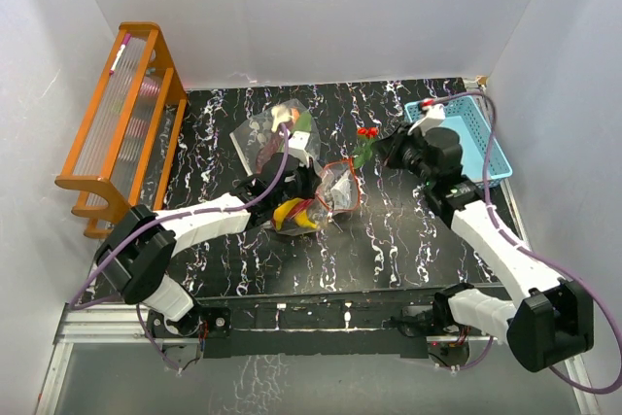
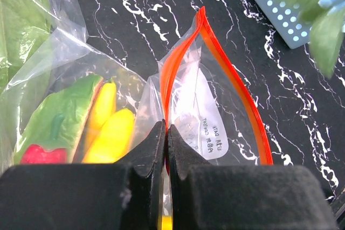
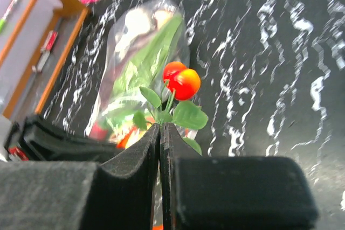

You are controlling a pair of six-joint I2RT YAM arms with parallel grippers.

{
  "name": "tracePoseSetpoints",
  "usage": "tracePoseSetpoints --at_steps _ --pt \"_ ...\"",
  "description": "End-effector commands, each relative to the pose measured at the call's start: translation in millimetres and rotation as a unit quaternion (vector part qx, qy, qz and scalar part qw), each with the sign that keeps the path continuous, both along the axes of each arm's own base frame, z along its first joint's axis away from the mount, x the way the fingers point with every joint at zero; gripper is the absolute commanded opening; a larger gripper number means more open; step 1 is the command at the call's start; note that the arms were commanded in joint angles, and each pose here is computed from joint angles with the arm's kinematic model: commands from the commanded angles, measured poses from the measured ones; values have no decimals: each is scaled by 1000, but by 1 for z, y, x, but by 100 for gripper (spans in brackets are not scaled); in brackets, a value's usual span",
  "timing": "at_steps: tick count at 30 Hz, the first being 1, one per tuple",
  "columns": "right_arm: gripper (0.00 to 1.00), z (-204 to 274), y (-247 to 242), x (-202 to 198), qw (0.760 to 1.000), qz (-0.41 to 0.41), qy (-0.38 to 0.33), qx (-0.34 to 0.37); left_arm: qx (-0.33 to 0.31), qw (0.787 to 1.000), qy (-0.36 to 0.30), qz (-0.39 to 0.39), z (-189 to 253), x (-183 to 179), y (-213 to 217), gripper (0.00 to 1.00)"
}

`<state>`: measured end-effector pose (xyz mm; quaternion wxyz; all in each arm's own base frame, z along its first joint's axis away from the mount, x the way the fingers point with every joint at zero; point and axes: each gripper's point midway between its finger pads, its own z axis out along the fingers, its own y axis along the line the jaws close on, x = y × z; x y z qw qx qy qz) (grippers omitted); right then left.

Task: Open the zip-top bag and remove the fake food
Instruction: Pick up the fake fruit from the zipper food storage bag, then place the fake fruit in the bin.

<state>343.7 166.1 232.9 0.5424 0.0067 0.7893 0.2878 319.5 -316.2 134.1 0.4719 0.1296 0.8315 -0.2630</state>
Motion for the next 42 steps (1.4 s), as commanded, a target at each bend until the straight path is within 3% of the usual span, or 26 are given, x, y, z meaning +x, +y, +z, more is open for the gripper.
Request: tracePoseSetpoints --at_steps 1,6,11,15,17,18,19,21,24,32,38,42 --pt "7 62 -34 20 997 -44 -64 -15 -11 1000 3 1 -3 3 -1 0" --pt "7 58 -104 49 983 -168 -36 -69 -18 1000 2 -4 2 1 -3 0" --pt "7 27 -181 67 958 -270 12 -97 -25 1000 4 -13 5 -1 -6 0" --pt "10 -4 -215 74 935 -331 47 -119 -30 999 4 -18 6 -1 -8 1" --pt "41 -21 -225 76 924 -353 68 -129 -32 999 5 -25 7 -3 -11 17" --pt "63 -28 -228 77 921 -359 75 -134 -31 999 6 -29 8 -3 -12 29" --pt "75 -32 -228 78 920 -359 78 -135 -30 999 7 -32 9 -3 -13 37" --pt "87 -37 -224 79 925 -348 78 -131 -28 999 6 -38 12 -4 -14 51" --pt "88 -36 -213 79 937 -323 61 -115 -26 999 -2 -39 21 -4 -12 67" --pt "88 -53 -194 75 950 -287 65 -102 -29 998 -26 -43 52 -5 -8 97" --pt "86 -44 -186 73 957 -269 43 -95 -29 997 -52 -39 77 -3 -3 96" --pt "84 -36 -166 74 968 -232 29 -90 -22 998 -59 -31 81 -2 2 90"
